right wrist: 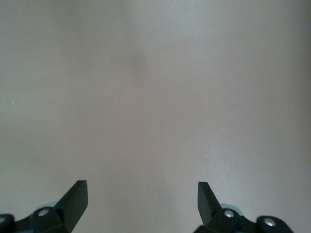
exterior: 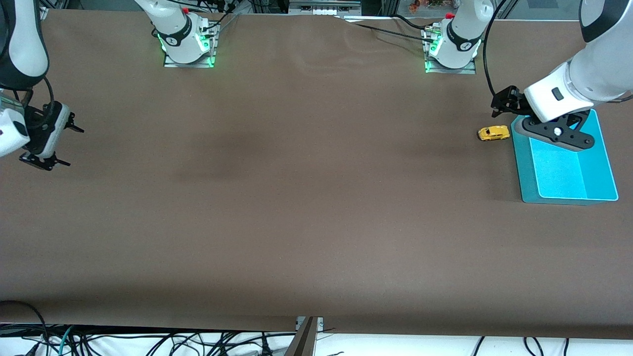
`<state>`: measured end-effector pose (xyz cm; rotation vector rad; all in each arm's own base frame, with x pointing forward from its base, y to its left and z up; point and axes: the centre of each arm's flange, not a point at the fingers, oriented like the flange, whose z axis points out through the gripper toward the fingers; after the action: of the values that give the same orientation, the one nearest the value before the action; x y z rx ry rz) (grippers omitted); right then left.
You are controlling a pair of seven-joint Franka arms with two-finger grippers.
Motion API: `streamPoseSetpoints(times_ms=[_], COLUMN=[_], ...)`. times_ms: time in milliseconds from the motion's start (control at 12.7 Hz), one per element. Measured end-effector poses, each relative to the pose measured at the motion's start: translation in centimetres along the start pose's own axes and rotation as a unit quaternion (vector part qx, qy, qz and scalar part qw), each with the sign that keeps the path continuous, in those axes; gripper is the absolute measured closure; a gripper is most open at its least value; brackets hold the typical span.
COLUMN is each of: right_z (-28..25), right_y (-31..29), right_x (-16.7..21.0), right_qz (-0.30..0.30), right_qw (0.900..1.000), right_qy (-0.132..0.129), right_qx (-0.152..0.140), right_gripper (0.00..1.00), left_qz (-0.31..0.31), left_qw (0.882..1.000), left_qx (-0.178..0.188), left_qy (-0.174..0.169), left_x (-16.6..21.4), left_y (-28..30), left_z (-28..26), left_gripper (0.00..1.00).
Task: Wind and store yellow beetle car
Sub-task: 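Lower the left gripper onto the car beside the cyan box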
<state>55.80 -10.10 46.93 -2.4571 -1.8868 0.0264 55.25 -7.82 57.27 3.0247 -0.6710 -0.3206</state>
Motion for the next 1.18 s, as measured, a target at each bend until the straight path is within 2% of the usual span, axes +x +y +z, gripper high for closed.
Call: streamPoseSetpoints(times_ms=[236, 393, 471, 629, 864, 1021, 1179], right_z=[-3.0, -4.6, -5.3, -6.8, -10.2, -12.0, -13.3], right_y=[-1.3, -2.2, -2.7, -3.7, -4.7, -5.0, -5.3], right_x=[1.4, 3.1, 4.2, 6.5, 8.9, 9.5, 9.7], right_qz=[0.096, 0.179, 0.224, 0.308, 0.425, 0.483, 0.524], right_qw=[0.995, 0.983, 0.974, 0.95, 0.904, 0.874, 0.85], right_qy=[-0.001, 0.002, 0.004, 0.01, 0.019, 0.025, 0.029], right_qx=[-0.02, -0.032, -0.037, -0.044, -0.047, -0.048, -0.048], right_gripper=[0.0, 0.0, 0.0, 0.0, 0.0, 0.0, 0.0], left_qz=[0.128, 0.164, 0.187, 0.236, 0.296, 0.317, 0.334], left_qw=[0.991, 0.985, 0.981, 0.97, 0.951, 0.944, 0.937], left_qx=[-0.013, -0.026, -0.03, -0.026, -0.015, 0.004, 0.025], left_qy=[-0.025, -0.045, -0.053, -0.061, -0.089, -0.089, -0.1], left_x=[-0.1, -0.1, -0.1, -0.1, -1.6, -3.5, -6.2], left_y=[-0.8, -1.4, -1.9, -3.8, -6.1, -5.5, -5.0], left_z=[1.6, 3.8, 5.1, 8.2, 14.4, 18.6, 22.5], left_gripper=[0.0, 0.0, 0.0, 0.0, 0.0, 0.0, 0.0])
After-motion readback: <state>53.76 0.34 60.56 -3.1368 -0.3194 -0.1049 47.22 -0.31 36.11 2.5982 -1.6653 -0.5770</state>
